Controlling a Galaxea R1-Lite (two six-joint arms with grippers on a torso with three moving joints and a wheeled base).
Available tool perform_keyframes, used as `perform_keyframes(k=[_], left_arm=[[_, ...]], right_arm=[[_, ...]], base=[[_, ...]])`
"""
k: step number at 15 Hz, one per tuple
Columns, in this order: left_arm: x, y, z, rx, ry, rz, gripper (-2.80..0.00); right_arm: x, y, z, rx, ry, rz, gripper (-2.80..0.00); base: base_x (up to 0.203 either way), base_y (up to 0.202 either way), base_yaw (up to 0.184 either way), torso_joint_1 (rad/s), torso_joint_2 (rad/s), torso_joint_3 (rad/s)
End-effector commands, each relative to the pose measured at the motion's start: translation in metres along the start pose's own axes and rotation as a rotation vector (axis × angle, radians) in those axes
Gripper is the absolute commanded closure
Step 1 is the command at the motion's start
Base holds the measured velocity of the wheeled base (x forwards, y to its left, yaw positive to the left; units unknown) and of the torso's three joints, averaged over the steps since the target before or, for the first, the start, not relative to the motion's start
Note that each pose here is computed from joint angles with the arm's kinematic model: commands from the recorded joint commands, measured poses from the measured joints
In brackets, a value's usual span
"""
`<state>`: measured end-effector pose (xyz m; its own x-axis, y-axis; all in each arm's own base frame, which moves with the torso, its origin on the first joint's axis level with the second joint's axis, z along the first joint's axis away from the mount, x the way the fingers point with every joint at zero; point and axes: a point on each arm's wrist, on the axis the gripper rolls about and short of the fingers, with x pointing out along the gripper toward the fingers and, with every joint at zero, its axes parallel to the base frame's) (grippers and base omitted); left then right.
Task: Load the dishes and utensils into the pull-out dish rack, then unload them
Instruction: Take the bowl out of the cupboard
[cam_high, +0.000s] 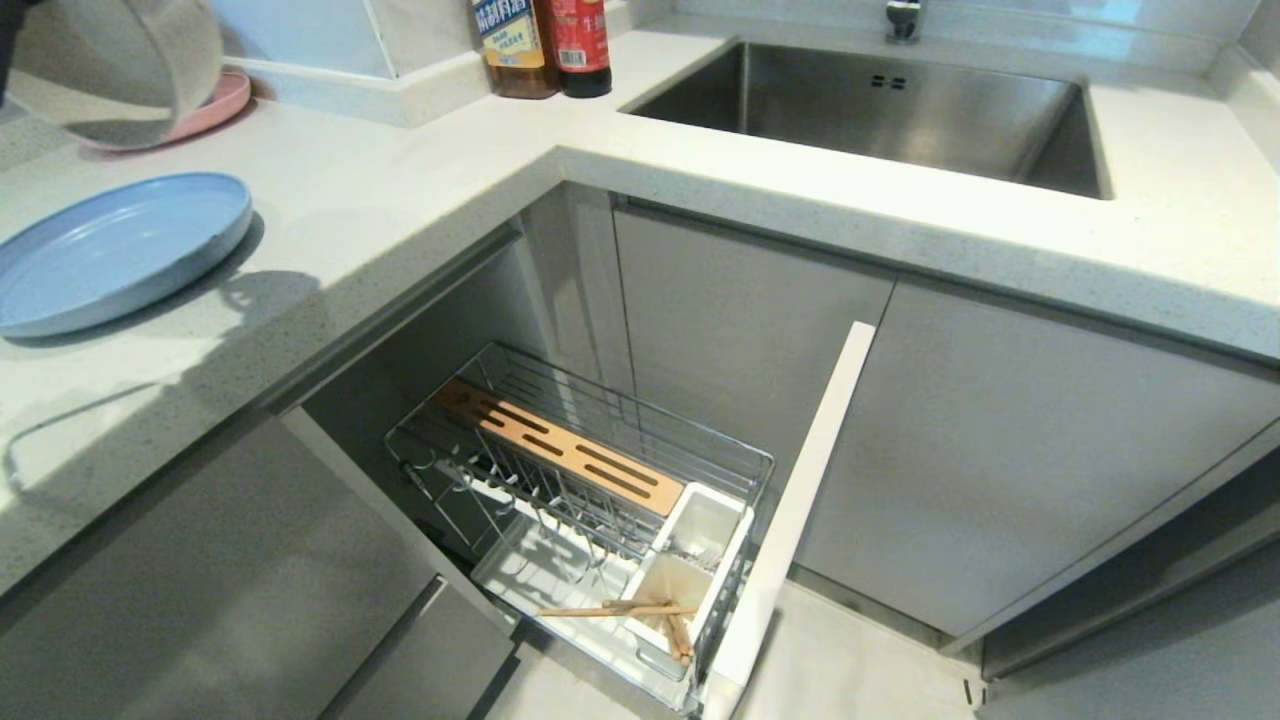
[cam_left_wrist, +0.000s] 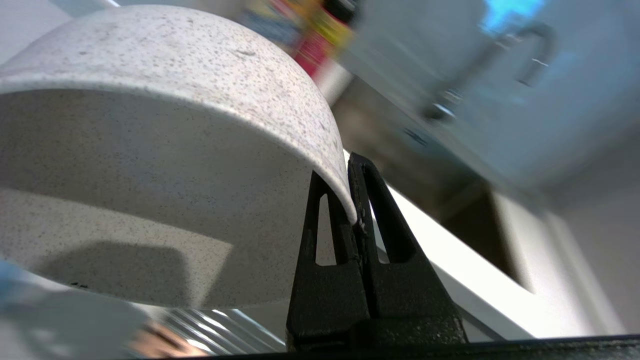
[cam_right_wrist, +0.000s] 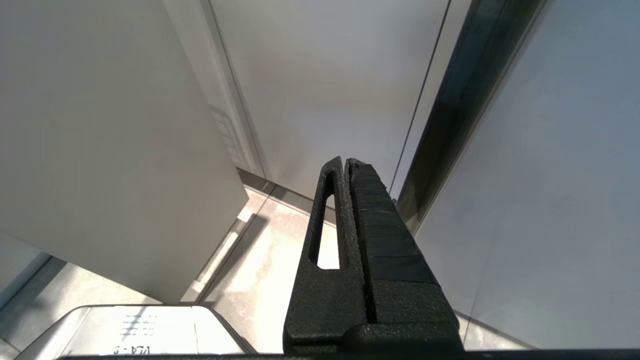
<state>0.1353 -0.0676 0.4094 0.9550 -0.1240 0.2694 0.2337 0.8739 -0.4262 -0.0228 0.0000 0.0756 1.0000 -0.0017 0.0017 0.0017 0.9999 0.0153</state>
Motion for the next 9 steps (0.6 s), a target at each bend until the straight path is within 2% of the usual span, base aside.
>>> perform_keyframes(k=[1, 3, 5, 7, 9], left_arm=[[0.001, 0.016, 0.013, 0.063, -0.073, 0.107, 0.00], [0.013, 0.034, 0.018, 0.155, -0.110, 0.233, 0.00], [0.022, 0.049, 0.025, 0.234, -0.090, 0.350, 0.00], [0.022, 0.057, 0.028, 0.272, 0.012, 0.435, 0.00], [0.021, 0.064, 0.025, 0.296, 0.148, 0.491, 0.00]], right_arm=[[0.000, 0.000, 0.000, 0.000, 0.002, 0.000, 0.00], [0.000, 0.000, 0.000, 0.000, 0.002, 0.000, 0.00], [0.000, 0.000, 0.000, 0.000, 0.002, 0.000, 0.00], [0.000, 0.000, 0.000, 0.000, 0.002, 0.000, 0.00], [0.000, 0.000, 0.000, 0.000, 0.002, 0.000, 0.00]], base=[[0.000, 0.000, 0.000, 0.000, 0.00, 0.000], [0.000, 0.000, 0.000, 0.000, 0.00, 0.000], [0.000, 0.000, 0.000, 0.000, 0.00, 0.000], [0.000, 0.000, 0.000, 0.000, 0.00, 0.000], [0.000, 0.000, 0.000, 0.000, 0.00, 0.000]])
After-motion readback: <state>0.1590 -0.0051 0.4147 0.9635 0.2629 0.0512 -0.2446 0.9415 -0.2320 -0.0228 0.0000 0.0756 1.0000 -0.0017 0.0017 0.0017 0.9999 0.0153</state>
